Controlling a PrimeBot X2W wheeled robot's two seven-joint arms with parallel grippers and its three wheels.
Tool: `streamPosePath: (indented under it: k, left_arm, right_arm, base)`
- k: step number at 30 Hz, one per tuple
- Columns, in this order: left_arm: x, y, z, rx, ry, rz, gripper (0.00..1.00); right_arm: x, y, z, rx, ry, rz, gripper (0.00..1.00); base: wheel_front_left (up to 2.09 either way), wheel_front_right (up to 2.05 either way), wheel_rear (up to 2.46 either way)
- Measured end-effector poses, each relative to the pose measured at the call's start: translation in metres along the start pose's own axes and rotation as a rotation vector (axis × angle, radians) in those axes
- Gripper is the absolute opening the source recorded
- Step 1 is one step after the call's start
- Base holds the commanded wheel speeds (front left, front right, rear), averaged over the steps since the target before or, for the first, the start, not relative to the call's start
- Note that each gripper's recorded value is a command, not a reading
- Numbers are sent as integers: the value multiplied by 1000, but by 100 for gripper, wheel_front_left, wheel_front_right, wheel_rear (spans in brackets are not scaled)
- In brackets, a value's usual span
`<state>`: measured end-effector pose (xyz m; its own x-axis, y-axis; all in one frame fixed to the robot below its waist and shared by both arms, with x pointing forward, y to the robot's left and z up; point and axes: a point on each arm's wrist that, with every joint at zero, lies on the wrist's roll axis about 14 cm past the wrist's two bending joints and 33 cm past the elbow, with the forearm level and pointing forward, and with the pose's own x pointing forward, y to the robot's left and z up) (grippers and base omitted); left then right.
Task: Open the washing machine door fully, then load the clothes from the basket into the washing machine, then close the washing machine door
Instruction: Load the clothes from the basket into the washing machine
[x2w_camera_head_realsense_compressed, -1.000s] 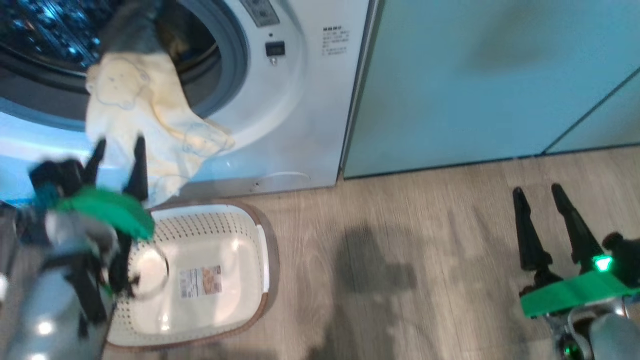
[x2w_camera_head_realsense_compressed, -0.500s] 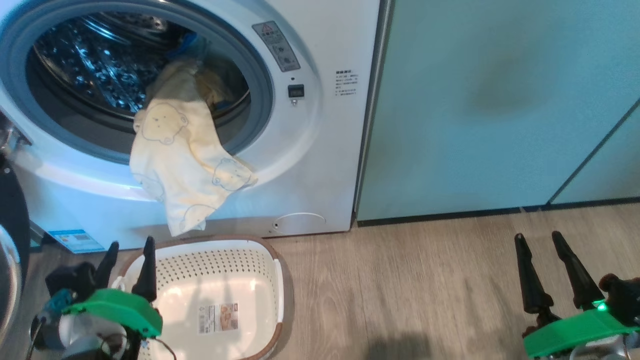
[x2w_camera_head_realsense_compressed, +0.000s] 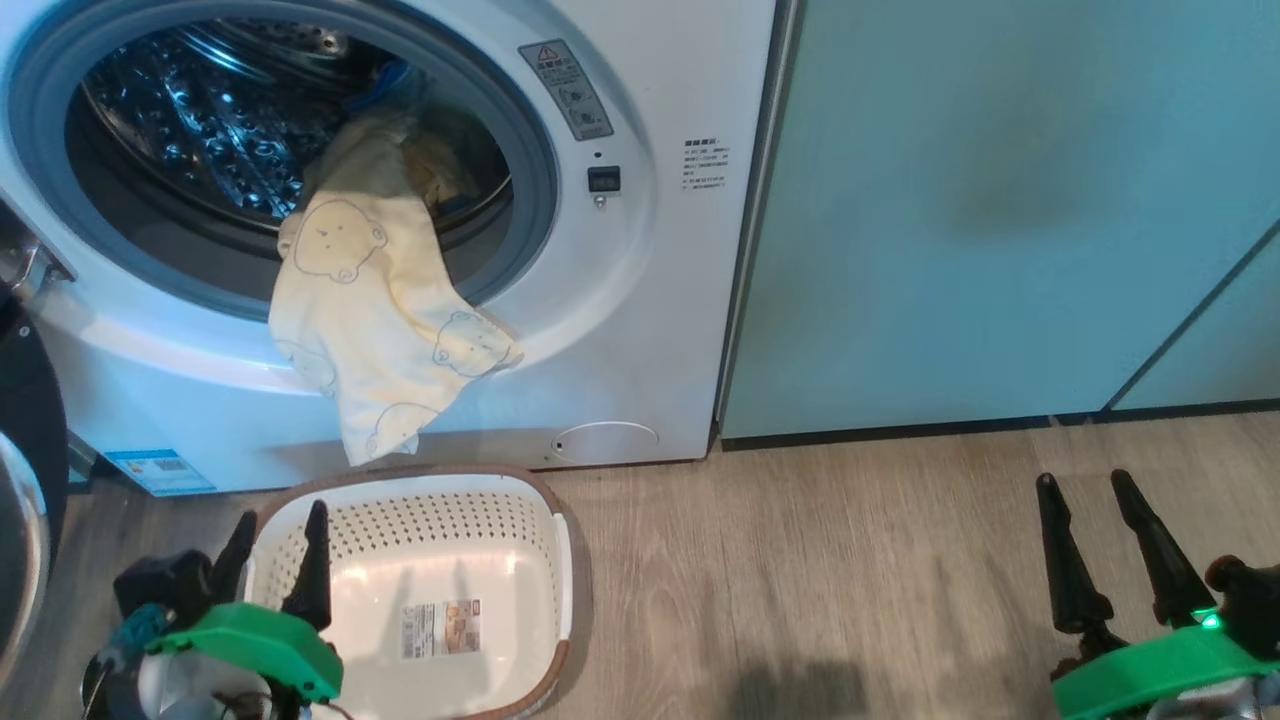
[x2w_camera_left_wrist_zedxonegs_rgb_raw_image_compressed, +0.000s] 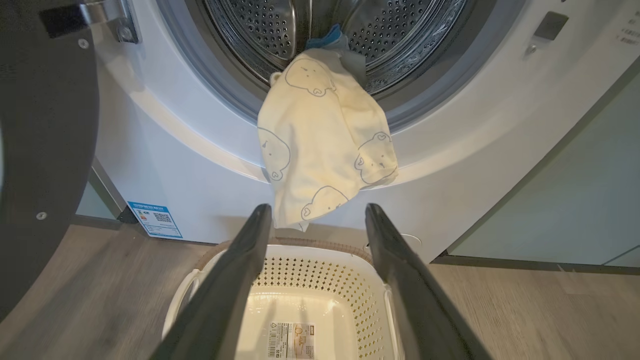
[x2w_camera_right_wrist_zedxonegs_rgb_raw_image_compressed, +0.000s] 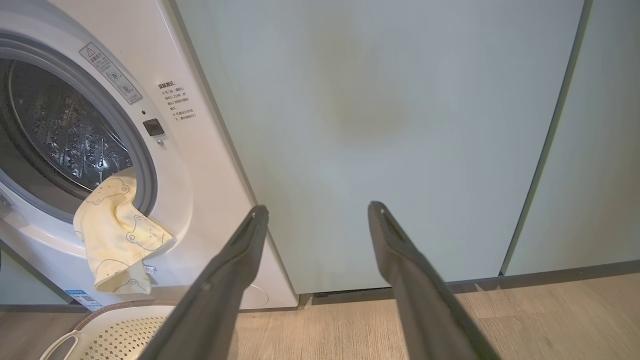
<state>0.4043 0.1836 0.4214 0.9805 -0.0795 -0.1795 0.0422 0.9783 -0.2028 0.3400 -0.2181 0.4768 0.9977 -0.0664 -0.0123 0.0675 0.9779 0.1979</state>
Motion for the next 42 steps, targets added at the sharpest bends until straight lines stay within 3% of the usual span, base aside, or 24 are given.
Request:
streamPosePath:
  k: [7, 15, 30, 40, 41, 42]
  left_arm:
    - [14, -10, -24, -4, 78, -27, 100]
    - [74, -27, -37, -17, 140, -75, 100]
    - [170, -11, -97, -103, 349, -17, 100]
    - [197, -18, -128, -60, 428, -82, 100]
    - [198, -20, -127, -57, 423, -92, 76]
    - [199, -23, -126, -51, 415, -105, 44]
  right_arm:
    - [2, -3, -6, -4, 20, -12, 100]
    - [27, -9, -6, -25, 23, -25, 100]
    - [68, -18, -41, -55, 108, -48, 100]
    - [74, -30, -65, -71, 173, -79, 100]
    - [75, -30, -66, -71, 176, -79, 100]
    - [75, -29, -67, -70, 177, -78, 100]
  base:
    - [0, 0, 0]
    - [0, 0, 0]
    - [0, 0, 0]
    - [0, 0, 0]
    - [0, 0, 0]
    - [0, 0, 0]
